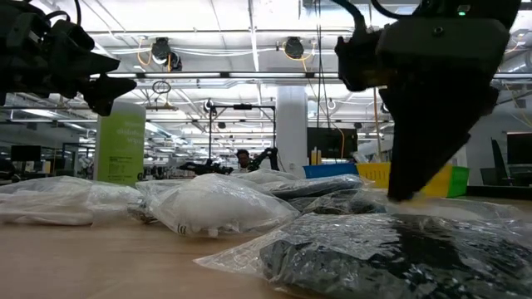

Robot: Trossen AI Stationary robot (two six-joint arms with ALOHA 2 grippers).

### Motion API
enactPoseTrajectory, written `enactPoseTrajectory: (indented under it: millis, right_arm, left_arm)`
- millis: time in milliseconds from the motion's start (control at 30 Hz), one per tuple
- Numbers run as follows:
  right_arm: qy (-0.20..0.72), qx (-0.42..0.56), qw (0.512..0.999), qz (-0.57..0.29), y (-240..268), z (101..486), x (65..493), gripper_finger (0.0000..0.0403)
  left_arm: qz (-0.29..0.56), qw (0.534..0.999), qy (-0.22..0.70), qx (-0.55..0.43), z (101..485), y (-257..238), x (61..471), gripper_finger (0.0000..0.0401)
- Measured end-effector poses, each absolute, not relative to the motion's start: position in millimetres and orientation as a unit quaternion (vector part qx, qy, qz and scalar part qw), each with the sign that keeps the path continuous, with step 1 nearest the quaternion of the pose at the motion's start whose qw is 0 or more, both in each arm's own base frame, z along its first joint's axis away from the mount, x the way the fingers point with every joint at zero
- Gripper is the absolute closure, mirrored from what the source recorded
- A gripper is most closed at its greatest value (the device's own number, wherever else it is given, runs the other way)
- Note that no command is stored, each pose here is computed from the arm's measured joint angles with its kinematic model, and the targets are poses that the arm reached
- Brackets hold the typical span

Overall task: Pick & Place Travel size toiletries
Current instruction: Put the blue toothbrush into the orange bin

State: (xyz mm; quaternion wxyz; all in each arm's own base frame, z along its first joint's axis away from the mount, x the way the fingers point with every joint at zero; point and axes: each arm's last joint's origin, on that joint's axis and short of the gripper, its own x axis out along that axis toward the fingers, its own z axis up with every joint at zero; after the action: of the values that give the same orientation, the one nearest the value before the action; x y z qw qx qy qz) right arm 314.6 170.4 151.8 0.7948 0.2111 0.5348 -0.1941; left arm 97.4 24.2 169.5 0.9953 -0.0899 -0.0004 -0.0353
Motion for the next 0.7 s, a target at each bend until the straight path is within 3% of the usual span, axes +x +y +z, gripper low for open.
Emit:
enactPoseTrajectory:
  millis: [333,467,700]
  right_arm:
    - [0.583,0.233,0.736,-0.253,157,138,298,0.0243]
    - [0.598,0.229,0.725,-0.255,154,137,294,0.0285]
    - [0.585,0.227,0.747,-0.22,150,163,289,0.0391]
  left_arm:
    - [-0.035,0.995,0.0,-0.09,170,24,97,0.0162]
    - [-0.035,0.995,0.0,-0.09,170,24,97,0.0162]
    - [-0.035,0.995,0.0,-0.09,170,24,97,0.0162]
